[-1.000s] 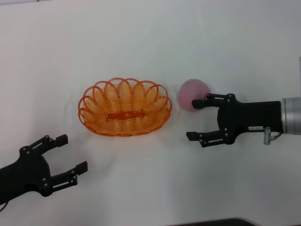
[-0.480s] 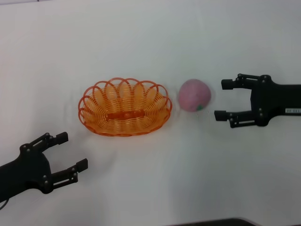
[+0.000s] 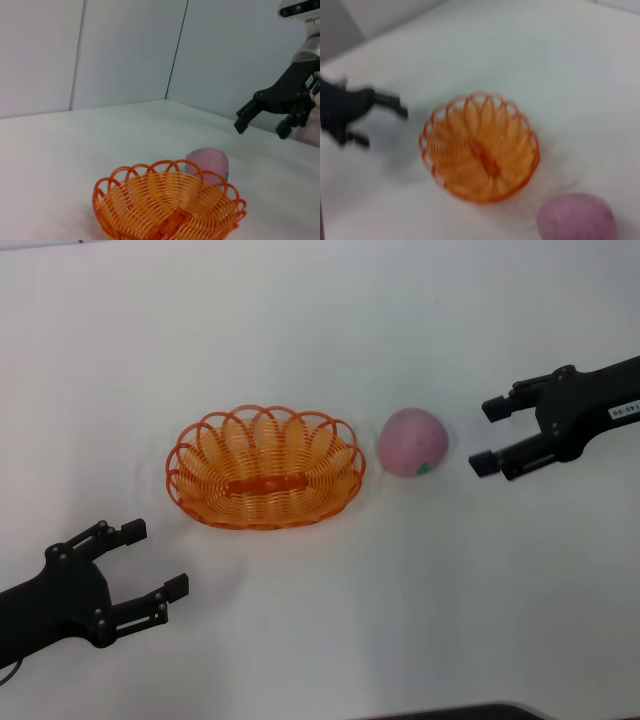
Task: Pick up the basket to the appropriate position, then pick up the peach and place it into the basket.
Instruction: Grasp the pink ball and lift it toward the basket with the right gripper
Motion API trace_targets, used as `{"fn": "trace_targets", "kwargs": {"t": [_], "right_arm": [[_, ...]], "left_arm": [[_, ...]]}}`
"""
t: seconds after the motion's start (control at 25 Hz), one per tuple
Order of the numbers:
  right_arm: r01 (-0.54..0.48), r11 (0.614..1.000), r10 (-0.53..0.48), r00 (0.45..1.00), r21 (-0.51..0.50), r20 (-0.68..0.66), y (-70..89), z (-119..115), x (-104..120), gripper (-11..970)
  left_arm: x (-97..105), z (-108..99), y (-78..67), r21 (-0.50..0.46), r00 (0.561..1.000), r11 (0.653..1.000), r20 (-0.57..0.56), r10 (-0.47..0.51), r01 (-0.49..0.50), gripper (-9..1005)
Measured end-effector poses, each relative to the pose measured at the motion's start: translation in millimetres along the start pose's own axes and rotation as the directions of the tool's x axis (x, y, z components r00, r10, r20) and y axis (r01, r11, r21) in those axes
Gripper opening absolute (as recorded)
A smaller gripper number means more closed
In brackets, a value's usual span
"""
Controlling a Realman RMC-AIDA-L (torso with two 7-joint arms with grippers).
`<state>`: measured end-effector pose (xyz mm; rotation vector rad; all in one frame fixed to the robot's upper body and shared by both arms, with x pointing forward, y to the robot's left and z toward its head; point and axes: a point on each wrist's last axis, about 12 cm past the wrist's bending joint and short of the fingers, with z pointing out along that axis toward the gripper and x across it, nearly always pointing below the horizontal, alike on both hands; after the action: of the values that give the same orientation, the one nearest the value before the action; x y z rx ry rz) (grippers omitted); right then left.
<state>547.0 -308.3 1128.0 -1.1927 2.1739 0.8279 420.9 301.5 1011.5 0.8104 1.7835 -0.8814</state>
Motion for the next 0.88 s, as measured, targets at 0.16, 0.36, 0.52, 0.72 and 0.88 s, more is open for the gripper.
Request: {"fn": "trace_targets", "kwargs": {"t": [0.16,0.36,0.52,0.72,0.88], "right_arm": [[0.149,0.989,-0.148,0.985,0.004,-0.086,0.6,-0.9,-13.4,927],[0.285,0.957,-0.279,0.955,0.051,-0.105,0.4,-6.6,-34.0,930],[0.292,0.953,-0.281,0.951,0.080,-0.126,-3.9,-0.9,-49.3,933],[0.238,0.968,-0.223,0.960,0.075,-0.168,-5.6,25.5,-60.0,926],[0.228,0.972,-0.212,0.954,0.056,-0.211,-5.4,45.3,-60.3,919]], "left_arm": [[0.4,-0.6,0.4,-0.003,1.000,1.000,-0.003,0.002,-0.002,886],[1.1,-1.4,0.1,-0.006,1.000,1.000,-0.004,0.001,-0.001,886],[1.5,-1.5,0.1,-0.006,1.000,1.000,-0.007,-0.001,0.001,886],[2.4,-1.6,0.9,-0.014,1.000,1.000,-0.015,-0.003,0.003,886],[2.1,-1.3,1.3,-0.015,1.000,1.000,-0.014,-0.002,0.002,886]]}}
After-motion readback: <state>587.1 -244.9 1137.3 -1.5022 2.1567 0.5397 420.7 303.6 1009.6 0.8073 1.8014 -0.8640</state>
